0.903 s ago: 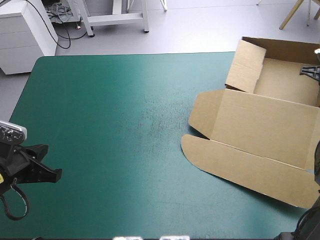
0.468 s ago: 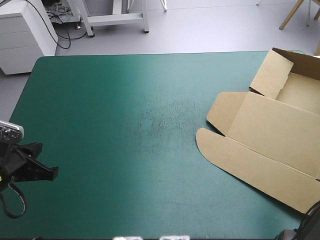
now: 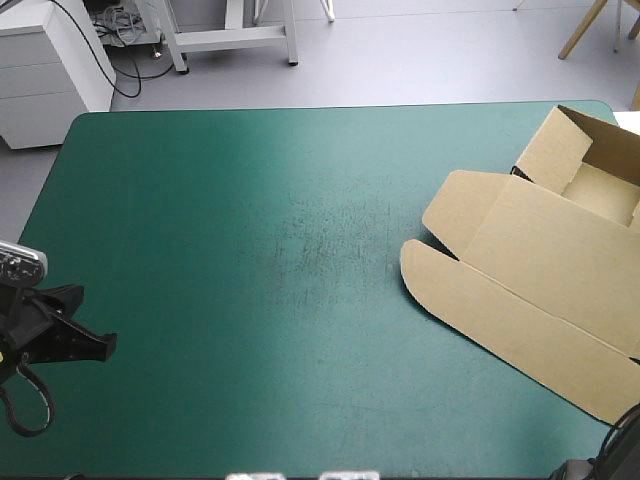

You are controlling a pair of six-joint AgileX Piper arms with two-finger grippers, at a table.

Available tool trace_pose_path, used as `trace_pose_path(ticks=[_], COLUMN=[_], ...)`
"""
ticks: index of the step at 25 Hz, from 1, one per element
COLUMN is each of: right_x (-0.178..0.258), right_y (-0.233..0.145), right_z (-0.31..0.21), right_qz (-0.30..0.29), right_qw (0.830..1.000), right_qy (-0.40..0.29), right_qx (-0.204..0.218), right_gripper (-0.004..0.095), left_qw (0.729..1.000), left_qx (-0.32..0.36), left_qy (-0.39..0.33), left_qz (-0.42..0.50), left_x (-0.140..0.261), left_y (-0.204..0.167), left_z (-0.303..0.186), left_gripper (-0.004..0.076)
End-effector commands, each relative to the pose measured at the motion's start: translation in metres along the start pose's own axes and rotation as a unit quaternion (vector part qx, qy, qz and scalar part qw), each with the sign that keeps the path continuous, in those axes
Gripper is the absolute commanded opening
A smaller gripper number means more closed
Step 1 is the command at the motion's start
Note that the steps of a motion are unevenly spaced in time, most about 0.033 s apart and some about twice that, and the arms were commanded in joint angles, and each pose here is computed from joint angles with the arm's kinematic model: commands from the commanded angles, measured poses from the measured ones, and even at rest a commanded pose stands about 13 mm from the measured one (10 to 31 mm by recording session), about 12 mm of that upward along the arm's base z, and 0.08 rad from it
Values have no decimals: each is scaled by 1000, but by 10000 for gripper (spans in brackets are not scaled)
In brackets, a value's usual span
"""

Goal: Fold the box

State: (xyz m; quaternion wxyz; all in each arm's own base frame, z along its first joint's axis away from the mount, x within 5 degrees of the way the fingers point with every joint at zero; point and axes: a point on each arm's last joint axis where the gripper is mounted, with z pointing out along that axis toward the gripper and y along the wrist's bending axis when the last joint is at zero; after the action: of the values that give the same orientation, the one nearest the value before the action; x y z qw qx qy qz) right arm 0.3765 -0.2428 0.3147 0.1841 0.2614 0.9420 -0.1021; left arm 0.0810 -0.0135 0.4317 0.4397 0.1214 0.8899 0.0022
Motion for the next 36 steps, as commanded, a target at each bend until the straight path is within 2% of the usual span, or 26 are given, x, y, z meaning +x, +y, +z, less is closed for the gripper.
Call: trace_pose_path(ticks=[1, 5, 8, 11, 15, 18, 19, 23, 24, 25, 29, 31, 32, 36], right_x=[-1, 8, 19, 34, 59, 77, 91, 123, 140, 149, 194, 221, 239, 289], right_y=[-7, 7, 29, 58, 105, 133, 149, 166, 169, 169, 151, 136, 123, 90], right_z=[-72, -122, -163, -192, -216, -222, -224, -229, -232, -235, -240, -231, -227, -217], right_qz=[-1, -2, -39, -81, -163, -204, -233, -275, -293, -299, -309, -305, -299, -262], right_qw=[996, 986, 976, 966, 942, 925, 914, 893, 875, 866, 834, 828, 820, 800], right_qy=[-93, -145, -186, -210, -236, -252, -251, -259, -276, -287, -319, -340, -371, -440], right_qx=[-8, -81, -107, -130, -172, -201, -217, -246, -267, -281, -326, -325, -317, -312], right_gripper=[861, 784, 638, 411, 1, -10, -10, -10, -12, -14, -14, -14, -14, -14], left_qw=[1000, 1000, 999, 998, 998, 997, 996, 991, 991, 991, 985, 980, 976, 970], left_qx=[-8, -25, -41, -43, -42, -44, -33, -19, -14, -8, 23, 28, 29, 32], left_qy=[11, 4, 1, -10, -24, -50, -81, -130, -133, -135, -166, -194, -216, -240], left_qz=[-2, 2, -23, -53, -36, -34, -33, -25, -20, -20, -30, -30, -29, -30], left_x=[1, -1, -1, -2, -4, -7, -6, 9, 23, 31, 64, 81, 91, 115], left_y=[3, 5, 9, 9, 9, 10, 8, 4, 2, 0, -7, -8, -7, -8], left_z=[-5, -5, -5, -6, -6, -6, -6, 1, 10, 14, 23, 25, 24, 27], left_gripper=[-10, -10, -10, -10, -10, -10, -10, -10, -10, -10, -10, -10, -10, -10])
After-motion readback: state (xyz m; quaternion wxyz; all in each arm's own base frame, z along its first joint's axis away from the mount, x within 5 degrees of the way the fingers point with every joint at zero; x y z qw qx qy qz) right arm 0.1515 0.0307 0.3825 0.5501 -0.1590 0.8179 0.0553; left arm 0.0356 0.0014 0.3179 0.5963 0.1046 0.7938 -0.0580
